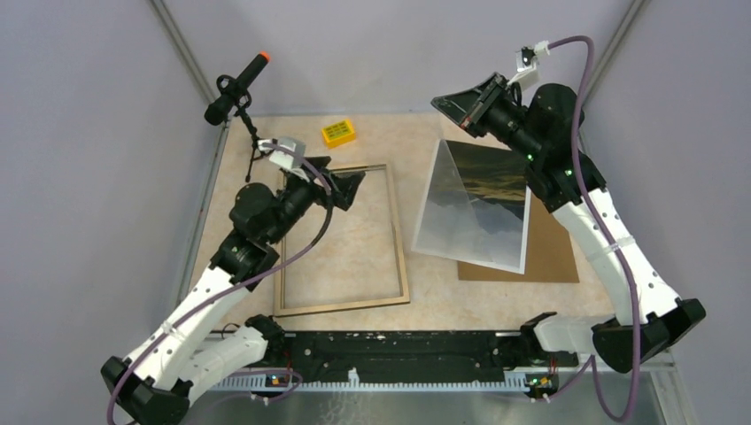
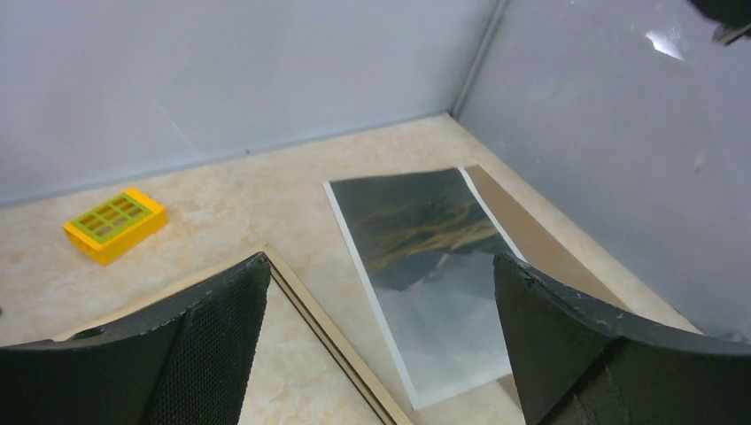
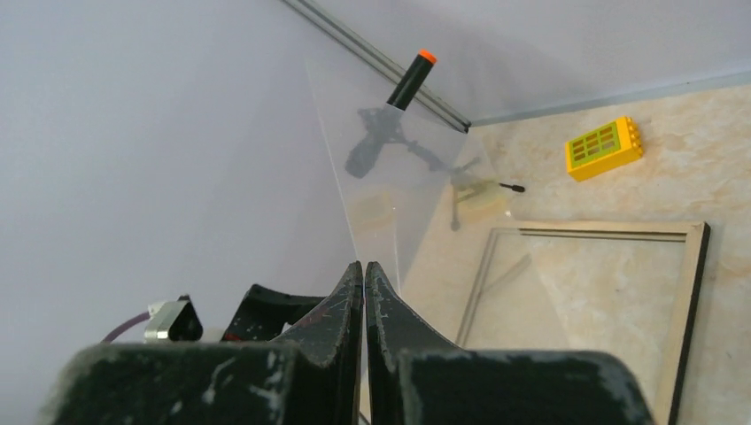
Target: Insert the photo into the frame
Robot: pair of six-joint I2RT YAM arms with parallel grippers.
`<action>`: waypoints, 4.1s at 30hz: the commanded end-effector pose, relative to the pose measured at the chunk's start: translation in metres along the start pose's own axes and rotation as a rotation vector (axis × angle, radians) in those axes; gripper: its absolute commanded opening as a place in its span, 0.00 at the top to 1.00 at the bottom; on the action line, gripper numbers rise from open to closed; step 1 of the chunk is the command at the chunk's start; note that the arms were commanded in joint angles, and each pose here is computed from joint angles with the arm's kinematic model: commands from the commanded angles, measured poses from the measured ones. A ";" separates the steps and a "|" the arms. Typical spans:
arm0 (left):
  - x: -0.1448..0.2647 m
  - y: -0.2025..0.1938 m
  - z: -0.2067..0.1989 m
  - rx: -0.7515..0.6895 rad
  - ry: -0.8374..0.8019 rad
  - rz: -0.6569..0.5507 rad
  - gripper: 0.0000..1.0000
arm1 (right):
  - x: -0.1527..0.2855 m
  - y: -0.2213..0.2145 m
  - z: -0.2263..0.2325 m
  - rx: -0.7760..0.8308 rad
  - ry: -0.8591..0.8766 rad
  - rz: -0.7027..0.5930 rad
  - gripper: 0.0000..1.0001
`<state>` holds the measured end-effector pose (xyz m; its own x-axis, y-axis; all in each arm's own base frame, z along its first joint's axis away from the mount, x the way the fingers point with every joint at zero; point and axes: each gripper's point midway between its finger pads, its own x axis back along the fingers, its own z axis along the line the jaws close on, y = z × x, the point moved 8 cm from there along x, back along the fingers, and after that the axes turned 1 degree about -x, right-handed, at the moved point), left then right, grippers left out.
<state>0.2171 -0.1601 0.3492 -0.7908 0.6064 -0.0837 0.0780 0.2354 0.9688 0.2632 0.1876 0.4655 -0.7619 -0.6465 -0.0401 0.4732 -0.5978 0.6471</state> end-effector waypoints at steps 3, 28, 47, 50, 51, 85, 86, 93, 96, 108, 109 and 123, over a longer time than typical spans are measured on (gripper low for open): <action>0.027 0.038 0.006 -0.040 0.114 -0.215 0.02 | -0.005 0.013 0.014 -0.119 0.076 -0.104 1.00; -0.015 0.002 0.009 -0.008 -0.012 -0.009 0.02 | -0.025 -0.061 -0.302 -0.505 -0.209 0.332 1.00; -0.028 -0.018 0.014 -0.012 -0.023 0.053 0.02 | -0.033 -0.148 -0.342 -0.373 -0.101 0.466 0.61; -0.031 -0.022 0.016 -0.015 -0.022 0.069 0.01 | -0.028 -0.168 -0.349 -0.424 -0.079 0.460 0.60; -0.033 -0.025 0.017 -0.016 -0.018 0.078 0.02 | -0.026 -0.173 -0.350 -0.429 -0.073 0.455 0.59; -0.035 -0.023 0.014 -0.004 -0.041 0.105 0.02 | 0.009 -0.265 -0.307 -0.456 -0.099 0.197 0.92; -0.035 -0.023 0.014 -0.008 -0.040 0.101 0.02 | 0.007 -0.265 -0.305 -0.465 -0.085 0.205 0.96; -0.031 -0.018 0.016 -0.034 -0.008 0.075 0.02 | -0.012 -0.263 -0.294 -0.499 -0.064 0.349 1.00; -0.031 -0.018 0.017 -0.024 0.000 0.065 0.02 | -0.027 -0.258 -0.287 -0.516 -0.011 0.418 1.00; -0.058 -0.015 0.017 0.018 0.023 0.150 0.02 | -0.054 -0.257 -0.285 -0.595 0.129 0.560 1.00; -0.058 -0.020 0.020 0.009 0.031 0.152 0.02 | -0.055 -0.257 -0.286 -0.590 0.137 0.558 1.00; -0.028 -0.018 0.021 -0.176 -0.012 0.088 0.02 | -0.041 -0.266 -0.306 -0.322 -0.134 0.454 0.64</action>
<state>0.2621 -0.1735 0.3005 -0.7771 0.6156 0.1312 0.1840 0.0229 0.9827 0.3120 0.2334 0.0714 -0.4132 -0.8799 0.2346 0.9009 -0.3575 0.2460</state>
